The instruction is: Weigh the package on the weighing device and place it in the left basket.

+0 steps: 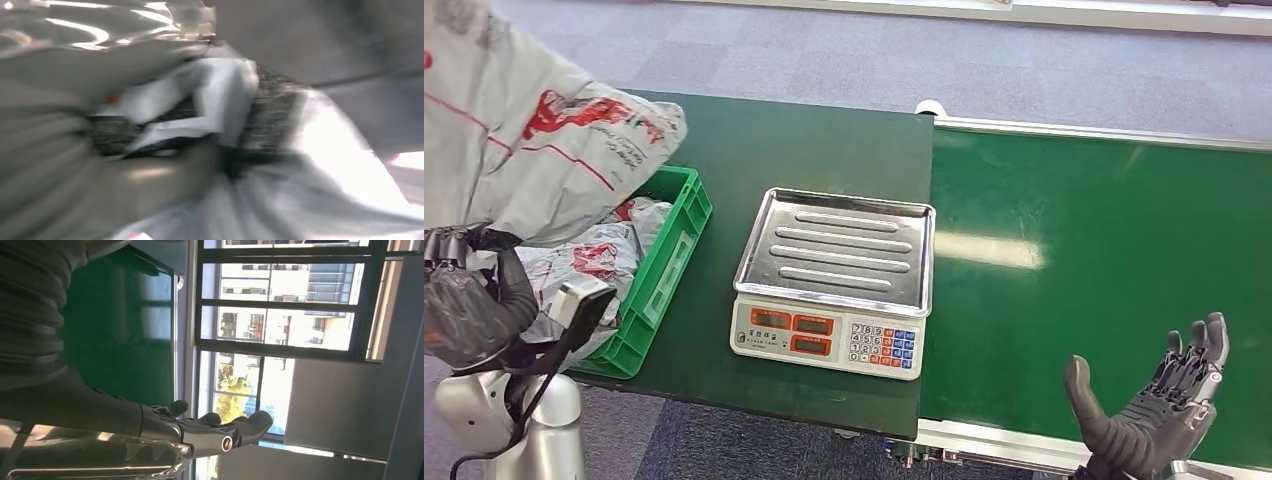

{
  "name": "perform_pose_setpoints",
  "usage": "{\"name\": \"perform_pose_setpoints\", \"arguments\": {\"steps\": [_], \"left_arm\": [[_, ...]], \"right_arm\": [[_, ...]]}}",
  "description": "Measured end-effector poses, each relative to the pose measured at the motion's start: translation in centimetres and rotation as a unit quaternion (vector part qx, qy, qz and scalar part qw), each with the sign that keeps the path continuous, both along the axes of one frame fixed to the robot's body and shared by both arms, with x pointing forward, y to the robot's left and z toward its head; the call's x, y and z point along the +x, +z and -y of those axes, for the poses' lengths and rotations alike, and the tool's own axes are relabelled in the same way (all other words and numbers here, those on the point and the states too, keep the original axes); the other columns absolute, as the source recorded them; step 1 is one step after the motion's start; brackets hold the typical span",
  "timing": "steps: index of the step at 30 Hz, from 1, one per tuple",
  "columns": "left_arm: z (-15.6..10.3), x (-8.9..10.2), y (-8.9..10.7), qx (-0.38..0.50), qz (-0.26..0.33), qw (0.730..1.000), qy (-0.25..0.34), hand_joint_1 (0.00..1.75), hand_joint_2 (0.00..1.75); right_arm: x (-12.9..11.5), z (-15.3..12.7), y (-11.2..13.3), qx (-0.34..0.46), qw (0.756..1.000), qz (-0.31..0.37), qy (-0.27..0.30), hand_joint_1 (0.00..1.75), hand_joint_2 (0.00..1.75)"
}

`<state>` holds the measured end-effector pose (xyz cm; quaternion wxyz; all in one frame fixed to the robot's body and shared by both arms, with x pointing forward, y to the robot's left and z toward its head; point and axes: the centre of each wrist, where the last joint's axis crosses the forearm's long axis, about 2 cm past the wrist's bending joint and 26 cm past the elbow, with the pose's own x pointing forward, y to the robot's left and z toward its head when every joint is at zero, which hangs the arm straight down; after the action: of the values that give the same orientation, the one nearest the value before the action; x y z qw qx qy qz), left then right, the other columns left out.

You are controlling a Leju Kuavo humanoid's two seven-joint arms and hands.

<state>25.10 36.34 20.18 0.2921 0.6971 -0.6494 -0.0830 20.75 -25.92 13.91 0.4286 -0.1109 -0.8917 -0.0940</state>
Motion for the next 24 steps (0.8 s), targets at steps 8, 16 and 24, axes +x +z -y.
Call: {"name": "perform_pose_setpoints", "arguments": {"steps": [8,16,24], "left_arm": [[-1.4,1.3,-5.0,-0.129,-0.249,0.96,0.004,1.27,1.75],[0.4,2.4,-6.1,-0.109,-0.267,0.956,-0.05,0.0,1.75],[1.2,2.5,-6.0,-0.06,-0.206,0.973,-0.086,0.0,1.75]], "right_arm": [[0.0,0.0,0.3,-0.006,0.999,-0.028,0.023,0.0,1.75],[-0.1,-0.2,0.0,-0.018,0.998,-0.049,0.042,0.0,1.75],[0.0,-0.3,-0.3,-0.023,0.997,-0.056,0.046,0.0,1.75]]}}
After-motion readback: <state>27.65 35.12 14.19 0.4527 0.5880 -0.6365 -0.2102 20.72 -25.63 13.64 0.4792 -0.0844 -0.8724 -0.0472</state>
